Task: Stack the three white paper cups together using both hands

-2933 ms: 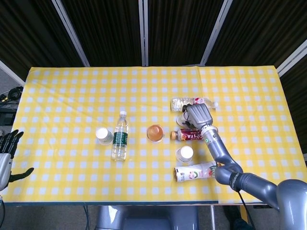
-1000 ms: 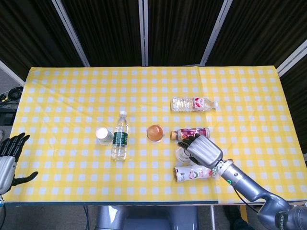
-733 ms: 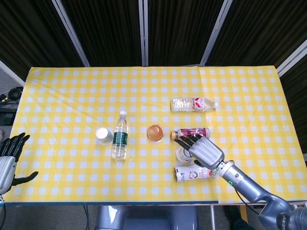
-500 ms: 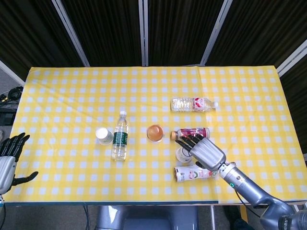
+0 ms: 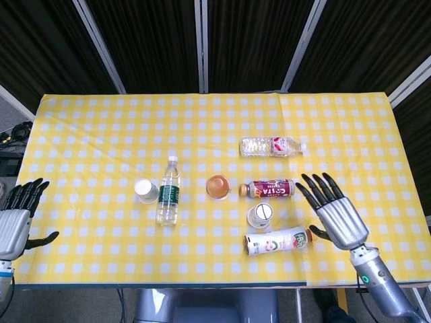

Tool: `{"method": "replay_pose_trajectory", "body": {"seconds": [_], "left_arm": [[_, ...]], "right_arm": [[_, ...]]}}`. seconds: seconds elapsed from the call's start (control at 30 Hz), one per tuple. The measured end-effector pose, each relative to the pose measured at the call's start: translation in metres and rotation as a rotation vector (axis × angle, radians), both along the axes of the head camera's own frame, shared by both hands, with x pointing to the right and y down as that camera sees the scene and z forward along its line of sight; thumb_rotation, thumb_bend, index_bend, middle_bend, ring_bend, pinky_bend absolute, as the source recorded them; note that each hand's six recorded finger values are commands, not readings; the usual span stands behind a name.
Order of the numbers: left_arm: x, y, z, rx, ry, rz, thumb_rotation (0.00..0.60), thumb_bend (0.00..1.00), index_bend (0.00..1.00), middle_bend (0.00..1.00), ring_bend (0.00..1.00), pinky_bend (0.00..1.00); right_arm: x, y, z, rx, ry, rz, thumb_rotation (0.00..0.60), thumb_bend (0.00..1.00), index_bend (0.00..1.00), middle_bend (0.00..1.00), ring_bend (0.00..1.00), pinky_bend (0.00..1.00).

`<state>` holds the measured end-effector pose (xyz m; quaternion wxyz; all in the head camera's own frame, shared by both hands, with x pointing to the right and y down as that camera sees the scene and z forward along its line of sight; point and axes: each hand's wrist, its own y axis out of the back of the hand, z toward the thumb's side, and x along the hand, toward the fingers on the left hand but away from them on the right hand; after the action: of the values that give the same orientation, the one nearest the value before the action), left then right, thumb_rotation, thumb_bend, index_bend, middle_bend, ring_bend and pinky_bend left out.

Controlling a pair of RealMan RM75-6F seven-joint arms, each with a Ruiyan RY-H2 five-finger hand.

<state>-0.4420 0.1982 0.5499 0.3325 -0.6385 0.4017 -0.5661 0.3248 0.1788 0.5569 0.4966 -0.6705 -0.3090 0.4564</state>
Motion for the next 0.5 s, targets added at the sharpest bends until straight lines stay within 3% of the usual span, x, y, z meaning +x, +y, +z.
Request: {"method": "replay_pose_trajectory", "body": {"seconds": [0.1, 0.2, 0.37, 0.5], "left_arm": [[0.01, -0.019, 0.01, 0.002, 0.014, 0.037, 0.6, 0.0, 0.0, 0.0, 0.0, 0.01], [0.023, -0.038, 0.023, -0.015, 0.022, 0.087, 0.6, 0.0, 0.0, 0.01, 0.02, 0.09], [0.06, -0.071, 0.051, -0.065, 0.036, 0.21, 0.6, 0.0, 0.12, 0.15, 0.15, 0.21], [0.091, -0.09, 0.077, -0.099, 0.041, 0.315, 0.6, 0.14, 0.19, 0.17, 0.18, 0.24]], "right_arm": [[0.018, 0.015, -0.003, 0.009, 0.018, 0.055, 0.6, 0.0, 0.0, 0.0, 0.0, 0.0], [0.026, 0.025, -0.003, -0.01, 0.019, 0.105, 0.6, 0.0, 0.0, 0.0, 0.0, 0.0], [0.034, 0.032, -0.005, -0.016, 0.022, 0.167, 0.6, 0.0, 0.0, 0.0, 0.0, 0.0], [0.041, 0.028, -0.005, -0.012, 0.035, 0.187, 0.6, 0.0, 0.0, 0.0, 0.0, 0.0]]}}
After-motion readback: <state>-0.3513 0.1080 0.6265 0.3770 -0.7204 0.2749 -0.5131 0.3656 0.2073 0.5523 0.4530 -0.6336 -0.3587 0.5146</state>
